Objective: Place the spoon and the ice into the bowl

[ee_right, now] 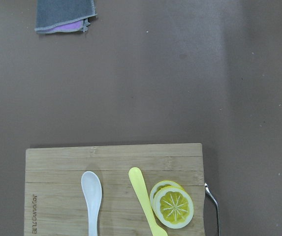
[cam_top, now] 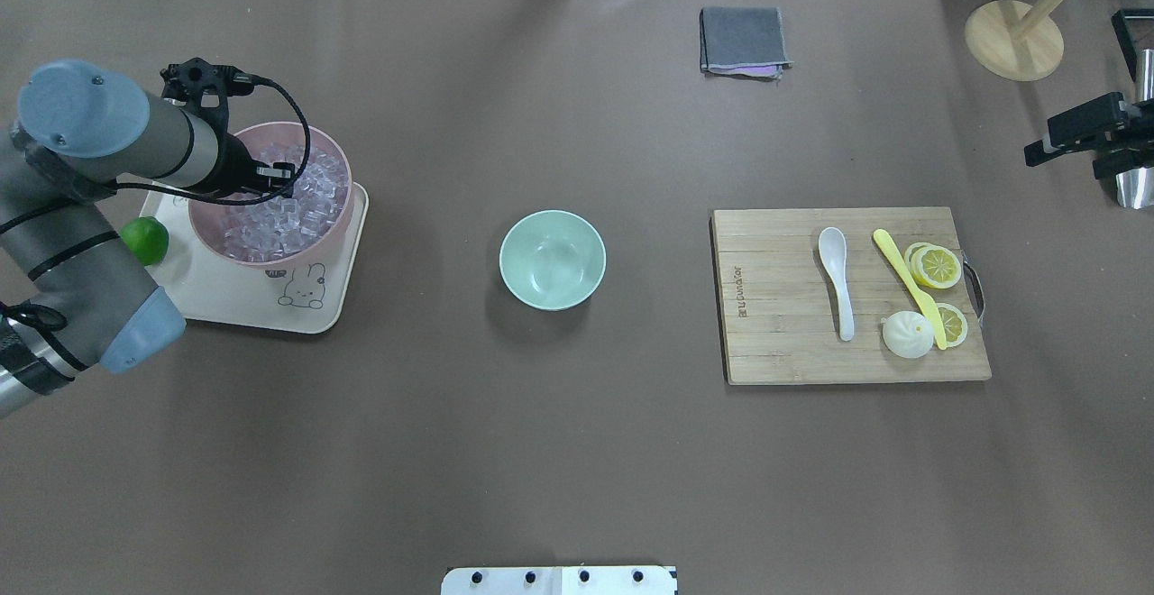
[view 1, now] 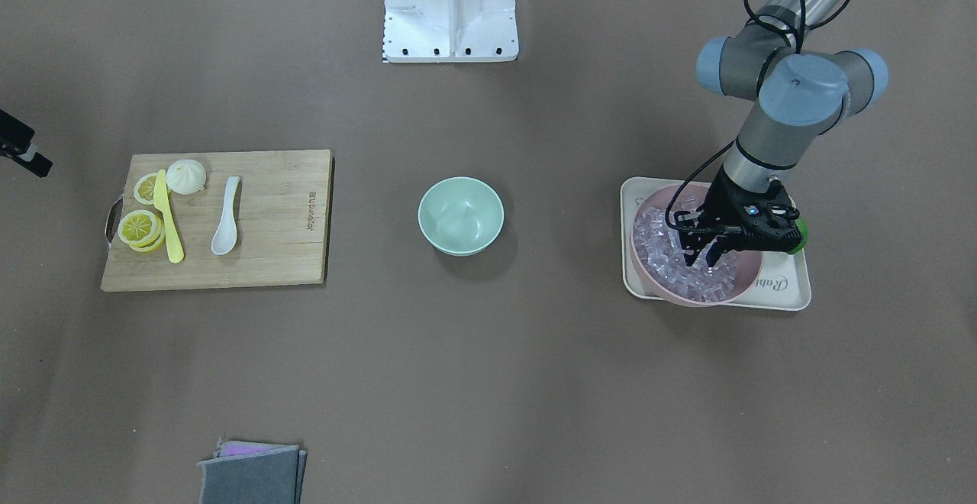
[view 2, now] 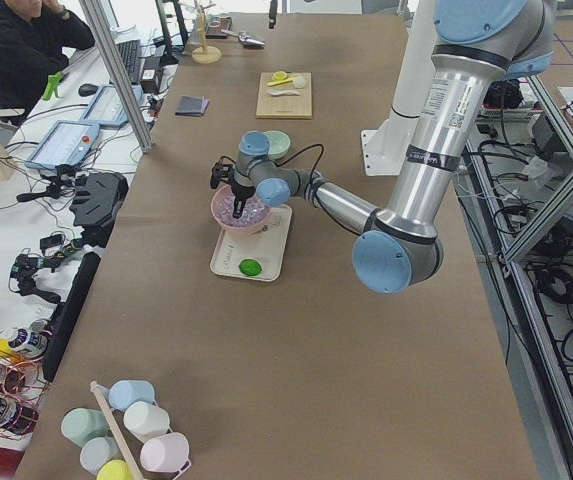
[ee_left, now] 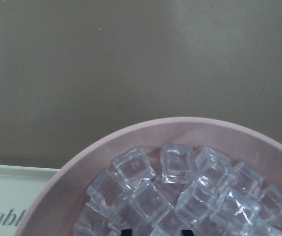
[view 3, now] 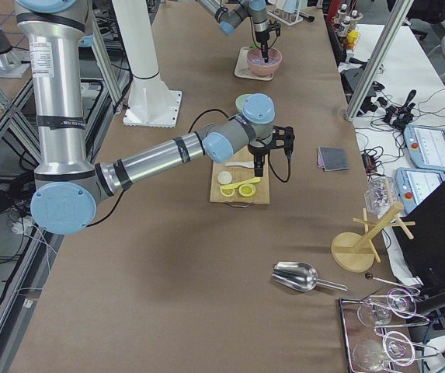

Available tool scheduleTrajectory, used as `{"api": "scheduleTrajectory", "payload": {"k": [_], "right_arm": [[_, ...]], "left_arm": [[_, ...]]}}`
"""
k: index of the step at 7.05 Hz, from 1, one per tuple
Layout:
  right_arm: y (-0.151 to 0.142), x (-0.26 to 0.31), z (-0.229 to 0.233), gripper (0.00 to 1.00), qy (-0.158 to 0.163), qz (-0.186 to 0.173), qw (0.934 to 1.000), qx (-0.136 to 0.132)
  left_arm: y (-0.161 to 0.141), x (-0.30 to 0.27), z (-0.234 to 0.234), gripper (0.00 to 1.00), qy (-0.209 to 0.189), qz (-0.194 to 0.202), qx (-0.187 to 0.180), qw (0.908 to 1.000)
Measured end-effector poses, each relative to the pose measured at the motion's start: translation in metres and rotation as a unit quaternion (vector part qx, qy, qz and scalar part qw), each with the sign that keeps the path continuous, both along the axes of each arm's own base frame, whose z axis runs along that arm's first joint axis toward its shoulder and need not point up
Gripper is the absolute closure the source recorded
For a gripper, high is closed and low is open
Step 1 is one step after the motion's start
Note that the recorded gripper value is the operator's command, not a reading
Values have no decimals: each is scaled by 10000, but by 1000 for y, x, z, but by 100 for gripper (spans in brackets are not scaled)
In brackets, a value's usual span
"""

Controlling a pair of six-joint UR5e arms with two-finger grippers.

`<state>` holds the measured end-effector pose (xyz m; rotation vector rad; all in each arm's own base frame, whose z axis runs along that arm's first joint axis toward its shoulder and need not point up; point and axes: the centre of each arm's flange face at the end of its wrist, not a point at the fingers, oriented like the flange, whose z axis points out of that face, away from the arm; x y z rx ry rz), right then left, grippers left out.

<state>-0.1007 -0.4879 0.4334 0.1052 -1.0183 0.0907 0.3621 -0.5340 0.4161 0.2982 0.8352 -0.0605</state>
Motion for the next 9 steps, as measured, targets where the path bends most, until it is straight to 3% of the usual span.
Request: {"api": "scheduleTrajectory", "payload": {"k": [2,3,6,9], "right_arm": [[0,0,1,0,34,24,10000,-5],[0,0,0,0,35,49,10000,-28],[-2,-6,-13,0,-25,163,9998,-139],[3,-74,-36,0,101,-164,9998,67]], "left_arm": [[4,8,-4,96,35,52,3,10000],[6,9,-8,100,56,76,13,10000],[-3,-17,-28,100,233,17,67,9997],[-23,-44,-79,100,717,-170,106,9972]]}}
